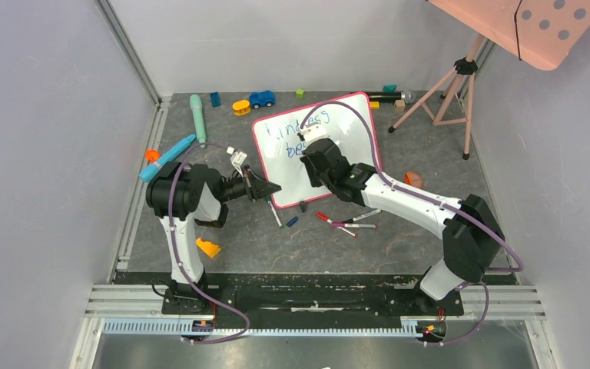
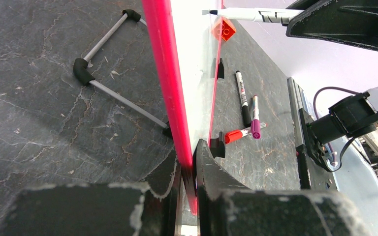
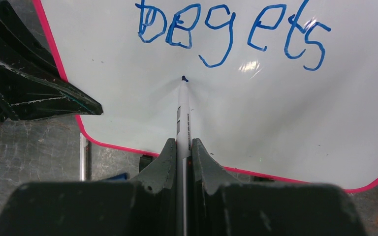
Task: Write a sentence on the whiteboard
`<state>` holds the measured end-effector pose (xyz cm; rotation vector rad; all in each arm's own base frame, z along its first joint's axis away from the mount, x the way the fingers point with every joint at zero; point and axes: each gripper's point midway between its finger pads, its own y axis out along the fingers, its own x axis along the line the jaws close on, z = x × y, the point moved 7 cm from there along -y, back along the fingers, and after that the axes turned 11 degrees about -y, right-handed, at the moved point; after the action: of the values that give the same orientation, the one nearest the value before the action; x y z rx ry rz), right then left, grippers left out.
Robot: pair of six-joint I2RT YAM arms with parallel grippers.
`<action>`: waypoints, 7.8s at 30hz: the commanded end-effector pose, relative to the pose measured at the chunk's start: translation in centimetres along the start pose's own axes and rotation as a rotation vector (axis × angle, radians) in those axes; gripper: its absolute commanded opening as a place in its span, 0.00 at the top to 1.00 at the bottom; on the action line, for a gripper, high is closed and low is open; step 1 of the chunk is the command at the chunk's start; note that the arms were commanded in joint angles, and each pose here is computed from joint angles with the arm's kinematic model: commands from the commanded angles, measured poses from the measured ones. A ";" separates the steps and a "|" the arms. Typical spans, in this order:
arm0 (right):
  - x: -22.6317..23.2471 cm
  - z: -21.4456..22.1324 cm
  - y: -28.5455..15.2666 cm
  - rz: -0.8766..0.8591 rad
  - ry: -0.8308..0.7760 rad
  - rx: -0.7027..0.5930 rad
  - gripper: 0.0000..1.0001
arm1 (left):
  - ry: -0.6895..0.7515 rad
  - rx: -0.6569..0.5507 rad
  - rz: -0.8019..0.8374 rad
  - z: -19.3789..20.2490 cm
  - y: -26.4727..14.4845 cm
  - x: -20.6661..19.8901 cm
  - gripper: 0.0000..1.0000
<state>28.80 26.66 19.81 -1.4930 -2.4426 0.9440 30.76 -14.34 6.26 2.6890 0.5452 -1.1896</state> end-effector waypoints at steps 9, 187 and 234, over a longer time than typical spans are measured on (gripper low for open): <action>-0.1 3.3 -0.8 -0.010 0.003 0.046 1.00 | 0.130 -0.092 -0.119 -0.4 -0.2 2.5 0.94; -4.3 1.1 -6.1 -0.081 0.026 -0.074 1.00 | 0.104 -0.119 -0.137 -1.1 -0.1 3.2 0.94; -4.0 -0.7 -1.6 -0.016 0.001 -0.114 1.00 | 0.080 -0.126 -0.140 -1.2 -0.1 3.4 0.97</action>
<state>28.41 22.43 19.72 -1.4220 -2.5014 0.9188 31.50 -14.54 6.18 2.6847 0.4891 -1.2281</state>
